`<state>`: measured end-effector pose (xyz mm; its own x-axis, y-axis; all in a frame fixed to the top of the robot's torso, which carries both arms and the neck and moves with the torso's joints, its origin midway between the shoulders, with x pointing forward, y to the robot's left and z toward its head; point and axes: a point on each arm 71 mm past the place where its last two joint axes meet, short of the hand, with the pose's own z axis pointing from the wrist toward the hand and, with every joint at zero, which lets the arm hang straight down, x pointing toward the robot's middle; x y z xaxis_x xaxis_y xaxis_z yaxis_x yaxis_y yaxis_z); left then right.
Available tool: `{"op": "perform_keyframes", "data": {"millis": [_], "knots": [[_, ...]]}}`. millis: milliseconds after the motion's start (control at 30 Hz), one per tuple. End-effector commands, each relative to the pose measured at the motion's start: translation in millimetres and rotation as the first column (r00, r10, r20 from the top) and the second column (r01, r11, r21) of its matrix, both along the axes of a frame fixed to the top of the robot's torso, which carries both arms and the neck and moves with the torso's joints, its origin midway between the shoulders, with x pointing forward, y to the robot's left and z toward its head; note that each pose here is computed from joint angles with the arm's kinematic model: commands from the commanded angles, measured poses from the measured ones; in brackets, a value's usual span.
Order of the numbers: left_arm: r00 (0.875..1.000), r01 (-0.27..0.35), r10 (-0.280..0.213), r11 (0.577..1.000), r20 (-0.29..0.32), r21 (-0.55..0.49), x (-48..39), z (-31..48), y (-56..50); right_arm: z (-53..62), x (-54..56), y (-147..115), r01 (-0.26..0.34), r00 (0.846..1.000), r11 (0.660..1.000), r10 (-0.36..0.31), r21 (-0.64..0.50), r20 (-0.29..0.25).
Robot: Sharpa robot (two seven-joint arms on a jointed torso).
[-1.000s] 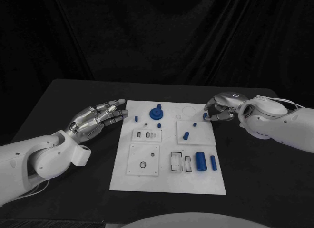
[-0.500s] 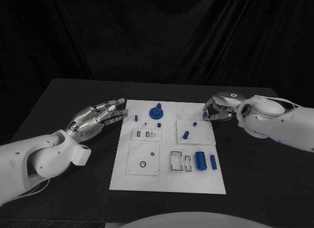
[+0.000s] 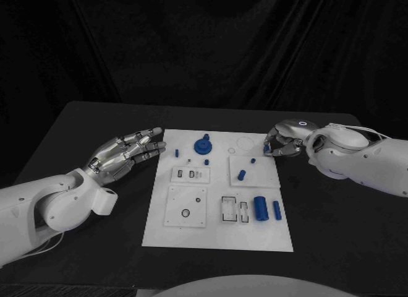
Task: Assemble the parts on the task board
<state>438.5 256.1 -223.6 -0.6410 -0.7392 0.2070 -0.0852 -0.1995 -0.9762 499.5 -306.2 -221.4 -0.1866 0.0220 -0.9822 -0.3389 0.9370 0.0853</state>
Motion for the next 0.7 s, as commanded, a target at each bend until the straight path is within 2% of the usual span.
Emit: {"op": "perform_keyframes", "data": {"millis": [33,467,700], "knots": [[1.0,0.011,-0.011,1.0,0.003,-0.014,-1.0,0.6,-1.3,-2.0,-0.2,-0.9,0.011,1.0,1.0,-0.011,-0.006,-0.009],[1.0,0.013,-0.013,1.0,0.001,-0.014,-0.8,0.3,-1.4,-2.0,0.4,1.0,0.008,1.0,1.0,-0.008,-0.001,0.001],[1.0,0.012,-0.012,1.0,0.001,-0.014,-1.0,0.3,-0.8,0.2,0.1,2.6,0.003,1.0,1.0,-0.003,0.014,0.028]]}}
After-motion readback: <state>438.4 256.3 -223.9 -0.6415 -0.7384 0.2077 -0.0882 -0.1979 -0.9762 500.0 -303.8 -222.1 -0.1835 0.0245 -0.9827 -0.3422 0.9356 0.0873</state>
